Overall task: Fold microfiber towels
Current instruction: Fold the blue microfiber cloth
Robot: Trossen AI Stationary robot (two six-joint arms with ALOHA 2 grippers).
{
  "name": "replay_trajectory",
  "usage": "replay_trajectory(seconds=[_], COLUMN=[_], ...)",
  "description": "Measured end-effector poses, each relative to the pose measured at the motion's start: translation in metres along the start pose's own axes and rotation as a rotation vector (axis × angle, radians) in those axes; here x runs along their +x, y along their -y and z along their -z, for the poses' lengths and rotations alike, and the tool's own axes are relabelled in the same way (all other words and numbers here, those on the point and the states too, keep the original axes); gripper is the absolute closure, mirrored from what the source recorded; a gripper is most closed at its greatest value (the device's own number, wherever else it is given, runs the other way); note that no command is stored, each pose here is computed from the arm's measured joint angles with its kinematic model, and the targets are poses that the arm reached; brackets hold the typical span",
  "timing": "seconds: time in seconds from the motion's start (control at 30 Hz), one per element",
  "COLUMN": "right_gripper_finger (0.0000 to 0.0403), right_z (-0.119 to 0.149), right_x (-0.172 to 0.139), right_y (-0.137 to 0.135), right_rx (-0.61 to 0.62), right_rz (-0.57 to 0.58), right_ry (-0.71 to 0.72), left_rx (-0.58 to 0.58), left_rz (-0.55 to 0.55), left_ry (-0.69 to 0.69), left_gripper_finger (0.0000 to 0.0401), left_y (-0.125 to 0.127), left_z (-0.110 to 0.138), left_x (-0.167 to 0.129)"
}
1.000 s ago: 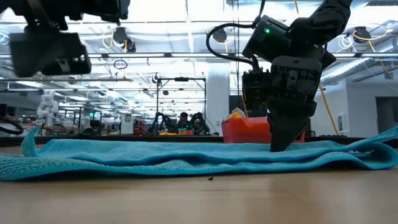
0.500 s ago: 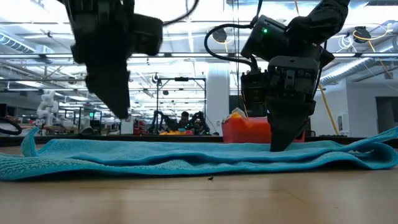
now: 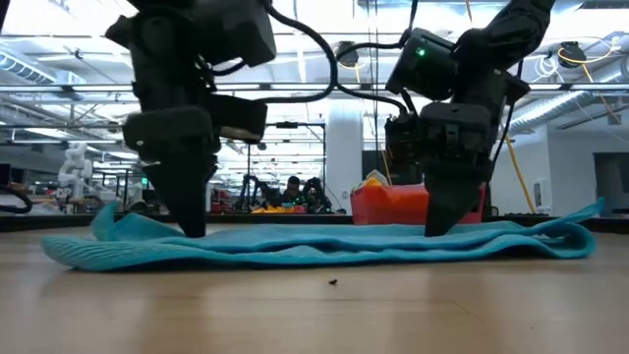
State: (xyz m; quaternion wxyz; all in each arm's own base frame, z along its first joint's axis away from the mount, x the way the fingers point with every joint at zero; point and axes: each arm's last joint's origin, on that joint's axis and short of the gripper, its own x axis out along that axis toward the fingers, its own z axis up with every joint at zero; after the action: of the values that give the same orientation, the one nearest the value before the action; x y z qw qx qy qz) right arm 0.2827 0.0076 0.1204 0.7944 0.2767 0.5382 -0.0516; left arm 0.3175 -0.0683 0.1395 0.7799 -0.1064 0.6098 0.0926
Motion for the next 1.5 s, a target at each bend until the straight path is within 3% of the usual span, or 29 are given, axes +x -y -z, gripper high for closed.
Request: replay_trajectory(seconds=[0.2, 0.5, 0.63, 0.8, 0.97, 1.1, 1.23, 1.5], right_gripper_finger=[0.0397, 0.0377, 0.0362, 0.0345, 0.0322, 0.0309, 0.0311, 0.032], right_z=[-0.005, 0.004, 0.021, 0.038, 0.053, 0.061, 0.068, 0.075], right_x=[-0.01, -0.072, -0.087, -0.086, -0.072, -0.057, -0.043, -0.014], right_y=[0.005, -0.012, -0.022, -0.038, -0.05, -0.053, -0.045, -0.05], right_rx=[0.029, 0.071, 0.097, 0.129, 0.133, 0.063, 0.01, -0.186], right_rz=[-0.049, -0.134, -0.16, -0.142, -0.199, -0.261, -0.179, -0.172], right_ry=[0.007, 0.072, 0.001, -0.048, -0.05, -0.011, -0.022, -0.041], left_rx=[-0.013, -0.054, -0.087, 0.006, 0.027, -0.021, -0.112, -0.146], left_rz=[-0.034, -0.094, 0.018, 0.25, 0.259, 0.222, 0.254, 0.252], left_ry=[0.0, 0.062, 0.224, 0.553, 0.743, 0.619, 0.484, 0.4], left_gripper_finger=[0.0308, 0.0309, 0.0309, 0.0309, 0.0309, 0.0309, 0.0308, 0.0308], left_y=[-0.022, -0.043, -0.038, -0.013, 0.003, 0.0, -0.004, -0.004], left_z=[-0.007, -0.008, -0.023, -0.052, -0.068, -0.067, -0.063, -0.058], left_x=[-0.005, -0.043, -0.055, -0.067, -0.056, -0.015, 0.014, 0.037])
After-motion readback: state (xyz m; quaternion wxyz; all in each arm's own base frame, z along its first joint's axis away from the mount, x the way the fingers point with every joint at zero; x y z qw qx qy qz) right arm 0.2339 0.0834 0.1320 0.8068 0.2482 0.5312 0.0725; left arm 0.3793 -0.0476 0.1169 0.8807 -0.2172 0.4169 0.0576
